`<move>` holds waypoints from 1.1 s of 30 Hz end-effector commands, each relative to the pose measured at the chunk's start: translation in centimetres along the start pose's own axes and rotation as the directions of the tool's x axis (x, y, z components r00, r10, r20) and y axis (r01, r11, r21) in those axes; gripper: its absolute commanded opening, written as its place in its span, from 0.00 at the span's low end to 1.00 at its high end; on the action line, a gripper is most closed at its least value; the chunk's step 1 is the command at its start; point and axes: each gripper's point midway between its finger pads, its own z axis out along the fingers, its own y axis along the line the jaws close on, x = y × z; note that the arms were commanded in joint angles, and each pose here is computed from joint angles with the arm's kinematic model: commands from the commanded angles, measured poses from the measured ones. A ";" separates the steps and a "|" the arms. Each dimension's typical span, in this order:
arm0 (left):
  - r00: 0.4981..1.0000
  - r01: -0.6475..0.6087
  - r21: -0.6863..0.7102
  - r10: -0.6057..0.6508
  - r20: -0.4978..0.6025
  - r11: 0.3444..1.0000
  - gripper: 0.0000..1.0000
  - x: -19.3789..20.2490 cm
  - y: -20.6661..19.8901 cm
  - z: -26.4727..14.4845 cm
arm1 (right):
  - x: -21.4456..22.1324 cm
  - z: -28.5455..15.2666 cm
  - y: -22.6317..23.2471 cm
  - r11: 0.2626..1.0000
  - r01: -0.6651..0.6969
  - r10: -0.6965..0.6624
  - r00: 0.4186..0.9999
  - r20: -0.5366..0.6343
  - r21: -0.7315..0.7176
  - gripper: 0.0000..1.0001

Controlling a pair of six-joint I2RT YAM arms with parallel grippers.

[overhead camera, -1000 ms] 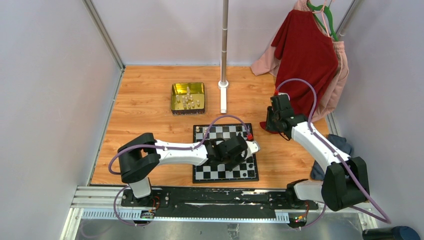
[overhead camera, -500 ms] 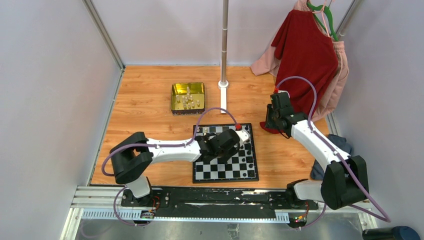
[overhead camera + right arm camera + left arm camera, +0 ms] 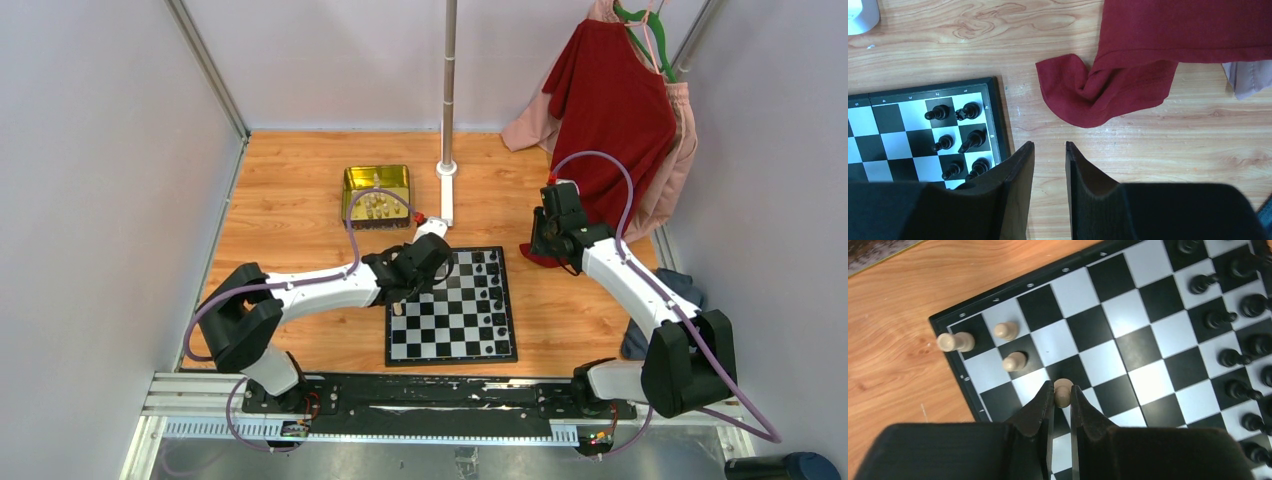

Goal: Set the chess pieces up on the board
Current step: Pick up the chess piece from the chessboard, then place the chess piece on the chessboard.

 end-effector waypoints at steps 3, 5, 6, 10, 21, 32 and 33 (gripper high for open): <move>0.992 0.122 -0.135 -0.123 0.006 0.983 0.00 0.2 3.2 0.0 | -0.2 -0.3 0.0 1.000 0.000 0.000 1.000 -0.002 0.003 0.34; 0.990 0.138 -0.149 -0.138 0.005 0.979 0.00 0.4 3.5 0.0 | -0.2 -0.3 -0.1 1.000 0.001 -0.001 1.000 -0.002 0.003 0.34; 0.989 0.145 -0.154 -0.146 0.004 0.977 0.00 0.4 3.7 0.0 | -0.2 -0.3 0.0 1.000 0.003 -0.003 1.000 -0.002 0.002 0.34; 0.985 0.167 -0.173 -0.170 0.002 0.971 0.00 0.9 4.2 0.1 | -0.2 -0.3 -0.1 1.000 0.005 -0.005 1.000 -0.003 0.003 0.34; 0.979 0.201 -0.186 -0.205 -0.004 0.962 0.00 1.9 4.7 0.3 | 0.2 -0.4 -0.1 1.000 0.008 -0.008 1.000 -0.008 -0.001 0.34; 0.975 0.221 -0.144 -0.221 0.021 0.965 0.00 1.4 4.0 0.7 | 0.2 -0.6 -0.3 1.000 0.009 -0.009 1.000 0.000 0.002 0.34; 0.975 0.223 -0.142 -0.222 0.023 0.964 0.00 1.3 3.9 0.7 | 0.3 -0.6 -0.3 1.000 0.010 -0.010 1.000 -0.001 0.003 0.34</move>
